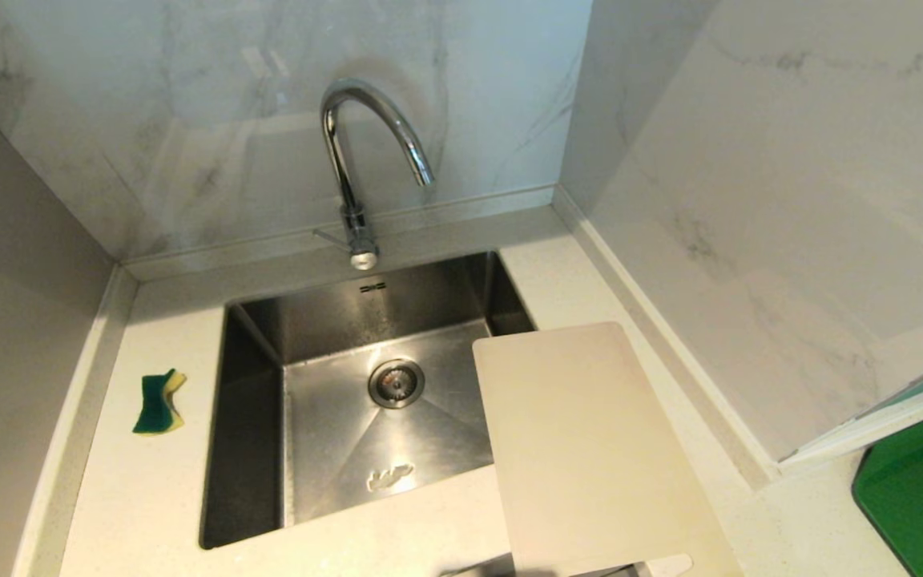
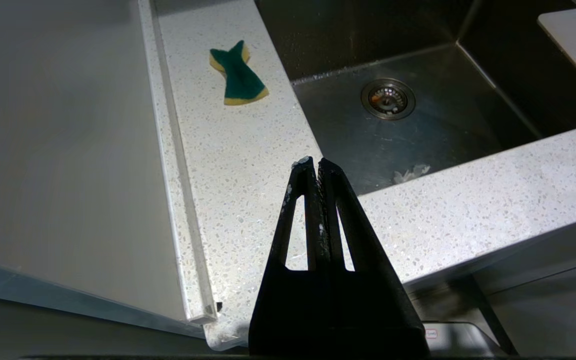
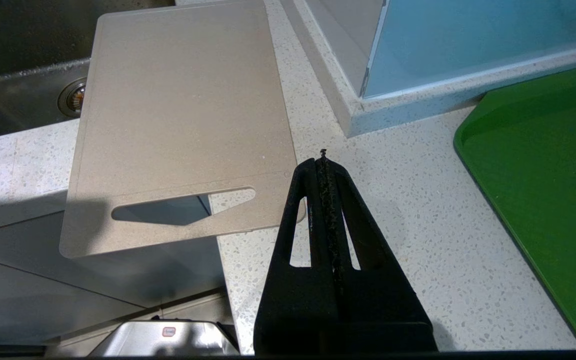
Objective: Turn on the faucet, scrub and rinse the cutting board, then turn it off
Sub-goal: Turn on the tap
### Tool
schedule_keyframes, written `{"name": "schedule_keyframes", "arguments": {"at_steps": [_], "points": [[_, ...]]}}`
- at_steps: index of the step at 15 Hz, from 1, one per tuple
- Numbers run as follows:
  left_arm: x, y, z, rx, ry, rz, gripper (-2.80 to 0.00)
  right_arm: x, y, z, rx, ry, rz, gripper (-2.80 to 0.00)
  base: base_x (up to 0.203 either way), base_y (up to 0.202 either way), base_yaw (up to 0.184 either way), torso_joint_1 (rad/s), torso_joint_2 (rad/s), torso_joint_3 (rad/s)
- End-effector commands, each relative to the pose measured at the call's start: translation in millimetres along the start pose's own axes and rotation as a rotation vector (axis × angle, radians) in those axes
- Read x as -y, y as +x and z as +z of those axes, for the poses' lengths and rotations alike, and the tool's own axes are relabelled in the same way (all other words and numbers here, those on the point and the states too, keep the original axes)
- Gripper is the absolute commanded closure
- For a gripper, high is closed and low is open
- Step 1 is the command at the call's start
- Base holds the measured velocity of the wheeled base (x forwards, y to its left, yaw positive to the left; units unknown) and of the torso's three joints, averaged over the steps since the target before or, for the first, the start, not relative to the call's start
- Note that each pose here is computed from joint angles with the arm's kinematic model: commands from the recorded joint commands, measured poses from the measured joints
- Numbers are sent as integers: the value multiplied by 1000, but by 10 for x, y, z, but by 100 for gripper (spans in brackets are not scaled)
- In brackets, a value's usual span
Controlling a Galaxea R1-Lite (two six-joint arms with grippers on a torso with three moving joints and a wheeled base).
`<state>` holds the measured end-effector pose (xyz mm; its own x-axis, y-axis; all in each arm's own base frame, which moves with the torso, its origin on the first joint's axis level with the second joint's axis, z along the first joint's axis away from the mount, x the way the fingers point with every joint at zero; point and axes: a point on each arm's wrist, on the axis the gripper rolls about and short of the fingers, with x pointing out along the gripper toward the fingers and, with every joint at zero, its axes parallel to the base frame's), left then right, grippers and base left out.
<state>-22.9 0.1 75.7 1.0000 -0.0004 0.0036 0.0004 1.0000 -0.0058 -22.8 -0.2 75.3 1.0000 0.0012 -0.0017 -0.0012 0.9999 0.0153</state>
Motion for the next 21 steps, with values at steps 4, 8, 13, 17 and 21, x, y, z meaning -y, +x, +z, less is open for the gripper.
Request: {"name": "schedule_keyframes", "arguments": {"at_steps": [4, 8, 13, 17, 21], "points": [[-1, -3, 11, 3, 28, 3, 0, 0, 2, -3, -3, 0, 0, 0, 0, 0, 0, 0, 0, 0], [4, -70, 570, 67, 65, -1, 0, 0, 2, -4, -3, 0, 0, 0, 0, 0, 0, 0, 0, 0], [11, 150, 1604, 97, 162, -2, 0, 0, 2, -4, -3, -2, 2, 0, 0, 0, 0, 0, 0, 0], [17, 701, 2212, 50, 227, -9, 0, 0, 1, -1, -2, -2, 2, 0, 0, 0, 0, 0, 0, 0], [24, 1397, 2702, 51, 249, -10, 0, 0, 1, 0, -2, -2, 2, 0, 0, 0, 0, 0, 0, 0]]}}
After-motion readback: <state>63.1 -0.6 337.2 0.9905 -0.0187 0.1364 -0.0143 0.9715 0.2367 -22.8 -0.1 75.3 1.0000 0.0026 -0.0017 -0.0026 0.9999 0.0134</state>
